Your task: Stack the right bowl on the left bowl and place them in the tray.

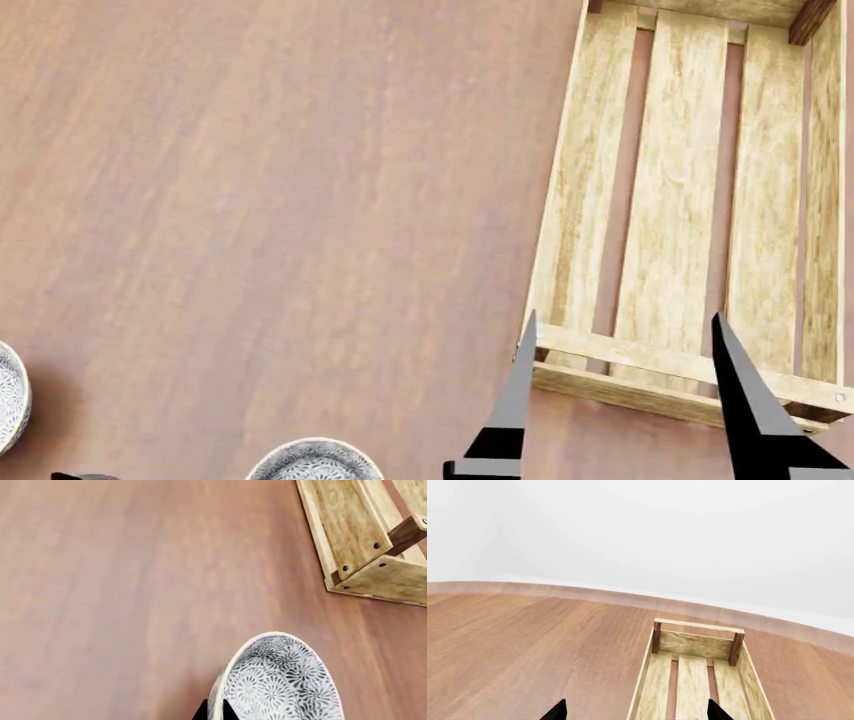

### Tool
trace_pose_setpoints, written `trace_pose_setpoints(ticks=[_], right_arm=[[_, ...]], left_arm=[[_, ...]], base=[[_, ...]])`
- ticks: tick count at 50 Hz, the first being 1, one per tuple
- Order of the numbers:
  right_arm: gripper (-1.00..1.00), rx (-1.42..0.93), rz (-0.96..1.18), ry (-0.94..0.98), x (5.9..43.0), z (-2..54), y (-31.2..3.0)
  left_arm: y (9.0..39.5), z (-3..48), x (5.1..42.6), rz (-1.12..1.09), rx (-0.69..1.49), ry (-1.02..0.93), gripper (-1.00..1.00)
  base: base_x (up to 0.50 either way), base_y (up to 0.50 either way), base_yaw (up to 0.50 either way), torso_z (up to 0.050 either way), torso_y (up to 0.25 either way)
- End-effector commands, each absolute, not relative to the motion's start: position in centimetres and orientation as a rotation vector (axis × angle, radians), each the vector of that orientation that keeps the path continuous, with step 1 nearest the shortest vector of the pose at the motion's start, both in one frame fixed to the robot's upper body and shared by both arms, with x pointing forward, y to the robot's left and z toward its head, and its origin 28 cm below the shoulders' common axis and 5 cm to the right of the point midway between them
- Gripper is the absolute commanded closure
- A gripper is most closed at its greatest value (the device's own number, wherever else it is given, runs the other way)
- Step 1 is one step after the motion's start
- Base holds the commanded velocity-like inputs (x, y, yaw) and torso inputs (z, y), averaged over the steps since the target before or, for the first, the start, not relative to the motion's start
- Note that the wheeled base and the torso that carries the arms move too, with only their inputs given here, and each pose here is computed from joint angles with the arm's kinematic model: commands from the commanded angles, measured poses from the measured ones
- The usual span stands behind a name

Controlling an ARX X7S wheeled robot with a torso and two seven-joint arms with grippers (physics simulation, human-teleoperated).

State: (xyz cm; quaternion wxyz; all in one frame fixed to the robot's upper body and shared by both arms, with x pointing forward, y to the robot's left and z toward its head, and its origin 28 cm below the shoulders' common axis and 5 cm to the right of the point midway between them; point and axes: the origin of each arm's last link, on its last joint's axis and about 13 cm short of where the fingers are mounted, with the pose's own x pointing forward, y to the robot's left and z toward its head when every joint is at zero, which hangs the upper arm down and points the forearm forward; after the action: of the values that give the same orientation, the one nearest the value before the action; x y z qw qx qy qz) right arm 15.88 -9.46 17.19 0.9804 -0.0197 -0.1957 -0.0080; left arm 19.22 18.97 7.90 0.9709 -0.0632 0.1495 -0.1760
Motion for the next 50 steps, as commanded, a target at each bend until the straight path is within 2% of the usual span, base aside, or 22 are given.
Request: trace_pose_setpoints(ticks=[1, 24, 50], right_arm=[[-1.0, -0.039, -0.016, -0.393, 15.9, 17.2, -9.5], [-1.0, -0.039, -0.014, -0.394, 15.9, 17.2, -9.4], [-1.0, -0.039, -0.014, -0.399, 15.7, 17.3, -9.4]], left_arm=[[18.7, 9.5, 18.7, -0.384, -0.152, 0.265, 1.0], [19.1, 11.5, 18.2, -0.392, -0.197, 0.214, 1.0], [22.8, 14.9, 19.9, -0.23, -0.315, 0.125, 1.0]], base=[[0.0, 0.0, 0.0, 0.0, 0.0], [0.0, 0.0, 0.0, 0.0, 0.0], [0.0, 0.0, 0.0, 0.0, 0.0]])
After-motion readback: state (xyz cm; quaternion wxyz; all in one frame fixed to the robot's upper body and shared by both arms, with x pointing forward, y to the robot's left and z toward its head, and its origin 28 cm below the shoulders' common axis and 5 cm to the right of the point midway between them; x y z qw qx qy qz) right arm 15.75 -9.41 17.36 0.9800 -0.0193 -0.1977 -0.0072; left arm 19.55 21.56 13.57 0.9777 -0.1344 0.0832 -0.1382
